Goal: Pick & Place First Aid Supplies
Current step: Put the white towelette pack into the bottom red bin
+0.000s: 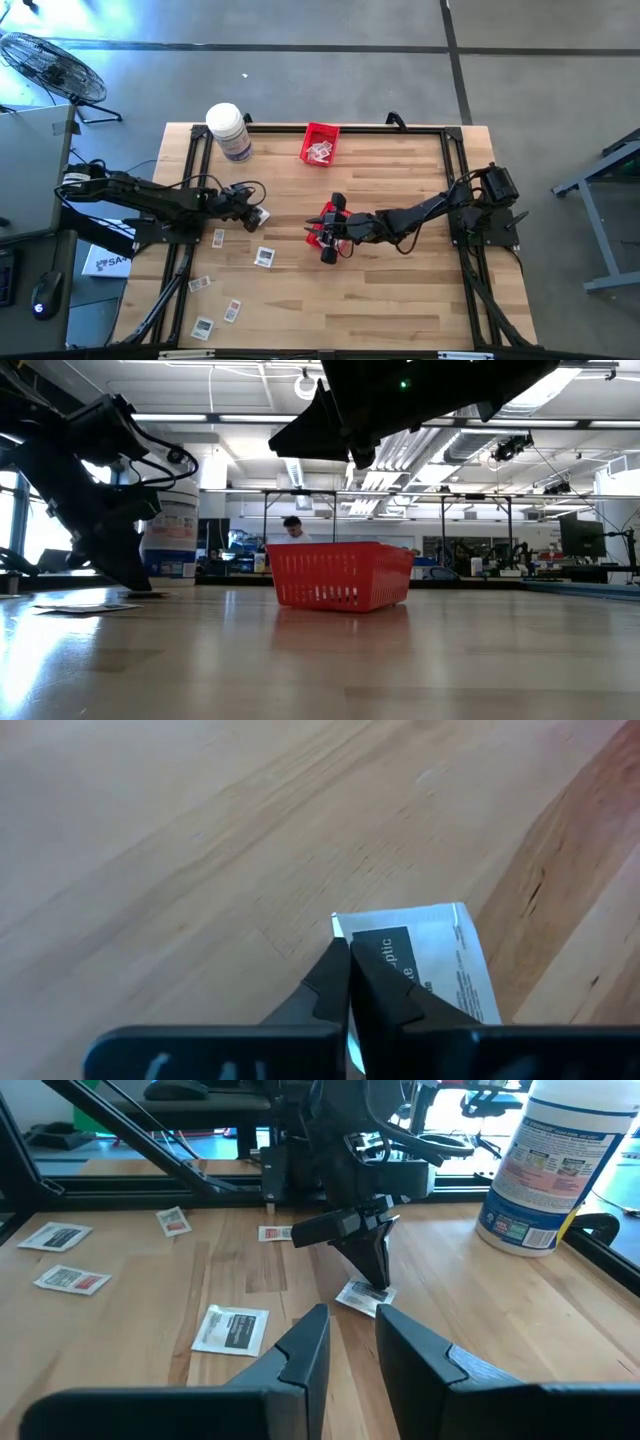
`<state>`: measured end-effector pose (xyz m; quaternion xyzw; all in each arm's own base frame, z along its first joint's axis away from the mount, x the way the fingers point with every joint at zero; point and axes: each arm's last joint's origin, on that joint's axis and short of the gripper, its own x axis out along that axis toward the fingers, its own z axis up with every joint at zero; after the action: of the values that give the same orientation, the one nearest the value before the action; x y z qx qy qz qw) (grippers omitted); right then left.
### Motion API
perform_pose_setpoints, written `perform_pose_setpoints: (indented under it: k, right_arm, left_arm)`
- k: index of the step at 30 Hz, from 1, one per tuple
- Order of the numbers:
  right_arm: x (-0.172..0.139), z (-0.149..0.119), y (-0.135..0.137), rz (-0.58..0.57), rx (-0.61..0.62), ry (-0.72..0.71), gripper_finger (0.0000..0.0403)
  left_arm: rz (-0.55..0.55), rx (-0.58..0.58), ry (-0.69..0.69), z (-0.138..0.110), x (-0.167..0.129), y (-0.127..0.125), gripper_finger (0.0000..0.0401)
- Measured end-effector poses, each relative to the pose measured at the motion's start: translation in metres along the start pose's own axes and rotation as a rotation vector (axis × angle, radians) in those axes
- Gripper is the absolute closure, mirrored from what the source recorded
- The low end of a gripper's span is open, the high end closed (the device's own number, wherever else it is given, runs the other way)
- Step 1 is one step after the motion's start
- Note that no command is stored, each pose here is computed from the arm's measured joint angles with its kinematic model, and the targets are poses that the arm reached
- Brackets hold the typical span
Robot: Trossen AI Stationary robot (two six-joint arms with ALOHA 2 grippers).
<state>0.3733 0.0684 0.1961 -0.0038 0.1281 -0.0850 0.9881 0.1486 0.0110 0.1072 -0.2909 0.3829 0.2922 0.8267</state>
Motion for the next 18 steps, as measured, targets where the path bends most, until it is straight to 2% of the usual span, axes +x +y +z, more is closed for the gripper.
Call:
perform_pose_setpoints:
  k: [8, 18]
  right_arm:
    - [0.000, 0.000, 0.000, 0.000, -0.001, 0.000, 0.0324]
    - [0.001, -0.001, -0.003, -0.018, -0.005, 0.016, 0.0325]
  left_arm:
    - [-0.012, 0.008, -0.009, 0.004, -0.003, -0.004, 0.0401]
    - [-0.113, 0.055, -0.064, 0.018, -0.016, -0.023, 0.0401]
